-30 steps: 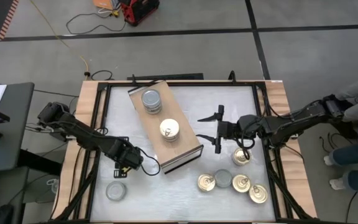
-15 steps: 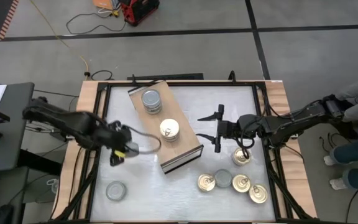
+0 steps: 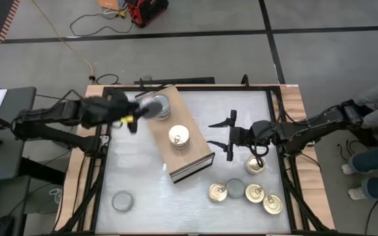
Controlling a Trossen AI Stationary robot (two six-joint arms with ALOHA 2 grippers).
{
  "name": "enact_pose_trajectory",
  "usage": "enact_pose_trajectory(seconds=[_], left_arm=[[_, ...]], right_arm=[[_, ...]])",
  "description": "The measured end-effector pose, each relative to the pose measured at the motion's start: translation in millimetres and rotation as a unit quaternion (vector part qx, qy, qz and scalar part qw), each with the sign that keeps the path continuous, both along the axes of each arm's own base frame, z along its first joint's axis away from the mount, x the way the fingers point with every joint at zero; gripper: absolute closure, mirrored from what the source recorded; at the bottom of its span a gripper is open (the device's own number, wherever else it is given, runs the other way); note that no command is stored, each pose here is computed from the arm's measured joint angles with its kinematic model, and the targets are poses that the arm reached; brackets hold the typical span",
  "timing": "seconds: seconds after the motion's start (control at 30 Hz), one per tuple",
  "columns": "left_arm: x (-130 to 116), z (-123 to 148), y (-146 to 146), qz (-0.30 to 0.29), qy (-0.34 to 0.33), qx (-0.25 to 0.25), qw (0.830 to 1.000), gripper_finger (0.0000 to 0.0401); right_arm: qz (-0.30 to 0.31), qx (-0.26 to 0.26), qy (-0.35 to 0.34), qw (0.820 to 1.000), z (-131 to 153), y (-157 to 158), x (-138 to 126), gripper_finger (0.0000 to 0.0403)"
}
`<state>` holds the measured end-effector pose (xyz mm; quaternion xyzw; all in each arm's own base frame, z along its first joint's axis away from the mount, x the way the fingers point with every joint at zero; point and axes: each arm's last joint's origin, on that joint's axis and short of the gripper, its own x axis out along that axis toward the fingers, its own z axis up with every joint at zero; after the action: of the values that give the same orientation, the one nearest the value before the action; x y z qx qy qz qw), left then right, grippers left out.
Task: Stack canned seafood by type on shelf
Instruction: Stack the green tuna can on top of the other green tuna can on the shelf
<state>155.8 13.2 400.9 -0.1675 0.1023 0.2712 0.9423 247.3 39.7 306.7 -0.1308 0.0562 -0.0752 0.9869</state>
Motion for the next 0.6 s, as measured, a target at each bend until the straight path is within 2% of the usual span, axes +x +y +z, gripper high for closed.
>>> enact_pose_trajectory(seconds=[0.17, 0.4, 0.6], left_arm=[[7.5, 7.3, 24.9, 0.041, -0.066, -0.037, 0.996, 0.0261], [25.1, -18.0, 48.3, 0.083, -0.057, -0.114, 0.988, 0.0258], [32.2, -19.4, 56.7, 0.077, -0.075, -0.127, 0.986, 0.0257]], right_arm=[[0.000, 0.000, 0.001, 1.000, -0.1, 0.0, 0.0, 0.0112], [0.000, 0.011, -0.002, 1.000, -0.1, 0.3, -0.1, 0.0112], [0.004, 0.022, -0.004, 1.000, 0.1, 2.8, -0.5, 0.0112]])
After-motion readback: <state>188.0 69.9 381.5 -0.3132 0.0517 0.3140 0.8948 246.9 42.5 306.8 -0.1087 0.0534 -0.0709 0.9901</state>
